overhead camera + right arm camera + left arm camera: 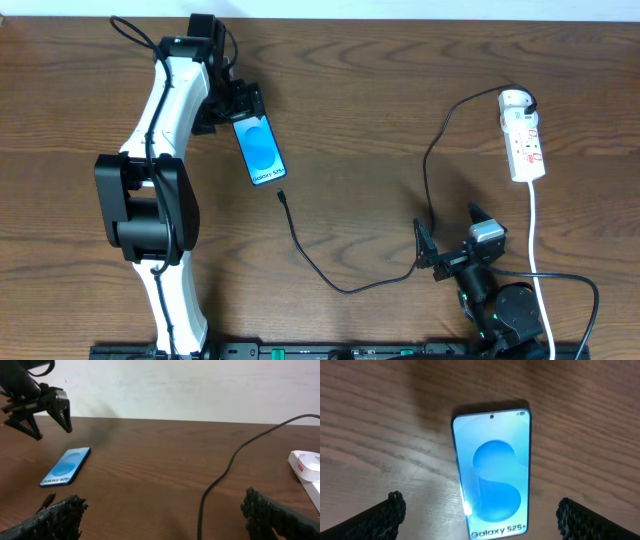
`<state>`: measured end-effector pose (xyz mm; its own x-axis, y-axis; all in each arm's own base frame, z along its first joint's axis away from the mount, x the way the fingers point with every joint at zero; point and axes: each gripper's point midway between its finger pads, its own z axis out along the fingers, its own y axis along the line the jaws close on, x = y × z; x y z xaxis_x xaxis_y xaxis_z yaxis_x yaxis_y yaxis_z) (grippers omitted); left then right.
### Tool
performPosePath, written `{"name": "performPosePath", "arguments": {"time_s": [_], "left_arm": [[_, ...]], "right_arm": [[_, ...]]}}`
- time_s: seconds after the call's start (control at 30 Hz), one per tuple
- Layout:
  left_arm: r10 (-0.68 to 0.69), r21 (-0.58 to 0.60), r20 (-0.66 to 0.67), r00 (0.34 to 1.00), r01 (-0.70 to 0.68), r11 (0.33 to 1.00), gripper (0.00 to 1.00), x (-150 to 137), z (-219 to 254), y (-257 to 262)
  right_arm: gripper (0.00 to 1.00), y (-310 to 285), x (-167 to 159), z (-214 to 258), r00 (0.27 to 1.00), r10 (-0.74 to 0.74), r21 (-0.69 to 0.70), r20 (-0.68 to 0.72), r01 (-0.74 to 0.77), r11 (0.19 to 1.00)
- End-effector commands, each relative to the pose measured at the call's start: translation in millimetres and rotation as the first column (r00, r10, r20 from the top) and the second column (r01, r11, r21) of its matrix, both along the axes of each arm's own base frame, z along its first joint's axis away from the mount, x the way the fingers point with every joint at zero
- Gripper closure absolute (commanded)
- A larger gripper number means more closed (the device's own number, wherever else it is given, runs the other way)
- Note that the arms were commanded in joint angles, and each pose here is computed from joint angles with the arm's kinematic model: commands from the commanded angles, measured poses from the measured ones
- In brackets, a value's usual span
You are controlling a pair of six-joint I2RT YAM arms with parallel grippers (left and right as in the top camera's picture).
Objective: Plug charger to phone and switch on socket
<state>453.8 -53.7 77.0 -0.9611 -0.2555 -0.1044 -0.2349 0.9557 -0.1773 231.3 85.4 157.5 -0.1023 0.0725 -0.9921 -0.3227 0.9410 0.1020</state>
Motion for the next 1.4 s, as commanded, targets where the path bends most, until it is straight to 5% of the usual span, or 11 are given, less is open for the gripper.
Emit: {"name": "performPosePath", "arguments": {"time_s": [0.0, 0.43, 0.9, 1.37], "left_arm": [[-0.016, -0.025, -0.013, 1.0, 0.016, 1.0, 0.02, -2.3, -14.6, -4.0], [0.025, -0.057, -0.039, 0.999, -0.028, 0.998, 0.02, -6.9, -18.2, -9.6], [0.161, 0.197, -0.04, 0.986, -0.15, 0.969, 0.01, -18.3, -22.0, -6.8], [0.151, 0.222, -0.013, 0.989, -0.144, 0.964, 0.02, -13.1, -21.4, -4.4]], "right_arm": [[0.01, -1.2, 0.4, -1.7, 1.0, -0.007, 0.009, -0.009, 0.007, 1.0], [0.01, -1.2, 0.4, -1.7, 1.0, -0.007, 0.009, -0.009, 0.007, 1.0], [0.01, -1.3, 0.4, -1.8, 1.0, -0.007, 0.009, -0.009, 0.007, 1.0], [0.01, -1.2, 0.4, -1.7, 1.0, -0.007, 0.009, -0.009, 0.007, 1.0]]}}
